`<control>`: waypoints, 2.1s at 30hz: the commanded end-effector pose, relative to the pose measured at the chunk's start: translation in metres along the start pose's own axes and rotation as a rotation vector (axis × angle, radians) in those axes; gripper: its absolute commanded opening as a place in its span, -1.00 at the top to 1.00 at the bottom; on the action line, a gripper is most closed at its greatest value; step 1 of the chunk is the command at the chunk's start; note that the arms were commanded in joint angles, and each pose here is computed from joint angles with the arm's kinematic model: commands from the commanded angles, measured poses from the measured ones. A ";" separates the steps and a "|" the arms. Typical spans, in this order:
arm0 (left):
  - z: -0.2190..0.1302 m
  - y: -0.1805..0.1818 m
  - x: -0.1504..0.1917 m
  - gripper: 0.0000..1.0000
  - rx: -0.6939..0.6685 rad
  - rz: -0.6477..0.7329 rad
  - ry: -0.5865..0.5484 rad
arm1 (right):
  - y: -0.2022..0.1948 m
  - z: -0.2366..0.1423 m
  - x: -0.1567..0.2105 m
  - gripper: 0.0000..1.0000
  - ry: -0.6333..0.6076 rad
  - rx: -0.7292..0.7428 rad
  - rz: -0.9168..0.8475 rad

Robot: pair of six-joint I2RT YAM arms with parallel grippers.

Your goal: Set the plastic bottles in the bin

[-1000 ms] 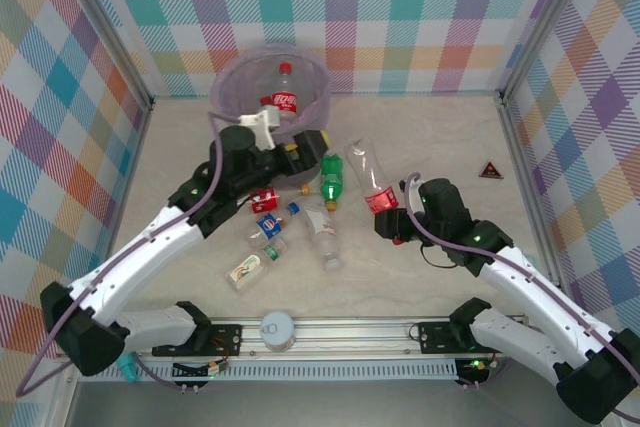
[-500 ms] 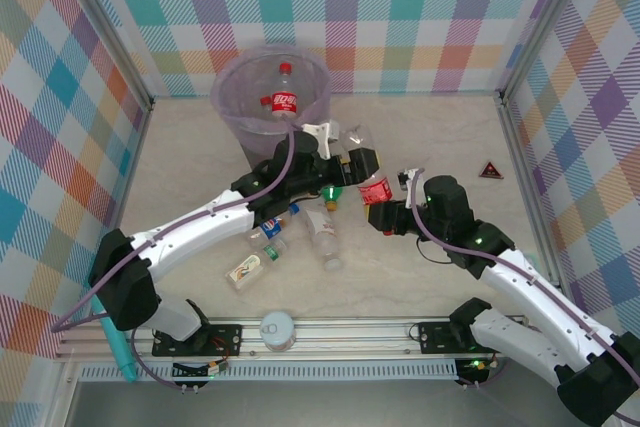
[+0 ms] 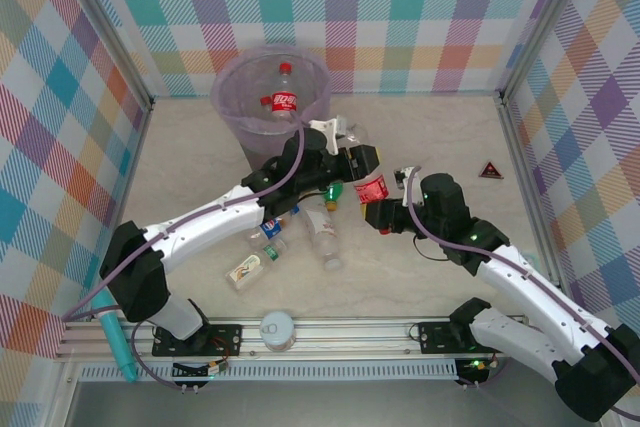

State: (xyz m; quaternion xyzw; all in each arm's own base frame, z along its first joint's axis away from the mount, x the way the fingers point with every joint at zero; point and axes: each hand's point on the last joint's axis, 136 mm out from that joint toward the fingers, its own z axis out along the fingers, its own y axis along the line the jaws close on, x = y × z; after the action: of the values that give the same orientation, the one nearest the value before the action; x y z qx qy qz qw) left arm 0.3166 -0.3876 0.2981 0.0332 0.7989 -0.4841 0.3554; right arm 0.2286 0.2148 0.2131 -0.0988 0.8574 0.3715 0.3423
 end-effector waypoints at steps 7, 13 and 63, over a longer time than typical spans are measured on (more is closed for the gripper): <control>0.001 -0.013 -0.037 0.06 0.014 0.032 -0.129 | 0.018 -0.023 -0.023 -0.76 -0.014 0.004 -0.099; -0.010 -0.027 -0.078 0.12 0.051 0.066 -0.182 | 0.003 -0.077 -0.111 -0.96 -0.207 0.285 -0.061; -0.047 0.154 -0.210 0.77 -0.401 0.389 0.006 | -0.031 -0.051 -0.092 -0.92 -0.090 0.338 0.013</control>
State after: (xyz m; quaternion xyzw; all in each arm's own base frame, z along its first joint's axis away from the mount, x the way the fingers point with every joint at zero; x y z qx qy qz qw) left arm 0.5064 -0.2037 0.3574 0.1260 0.8321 -0.2387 0.4844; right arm 0.2946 0.1491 0.2744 0.0113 0.8889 0.2289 0.3966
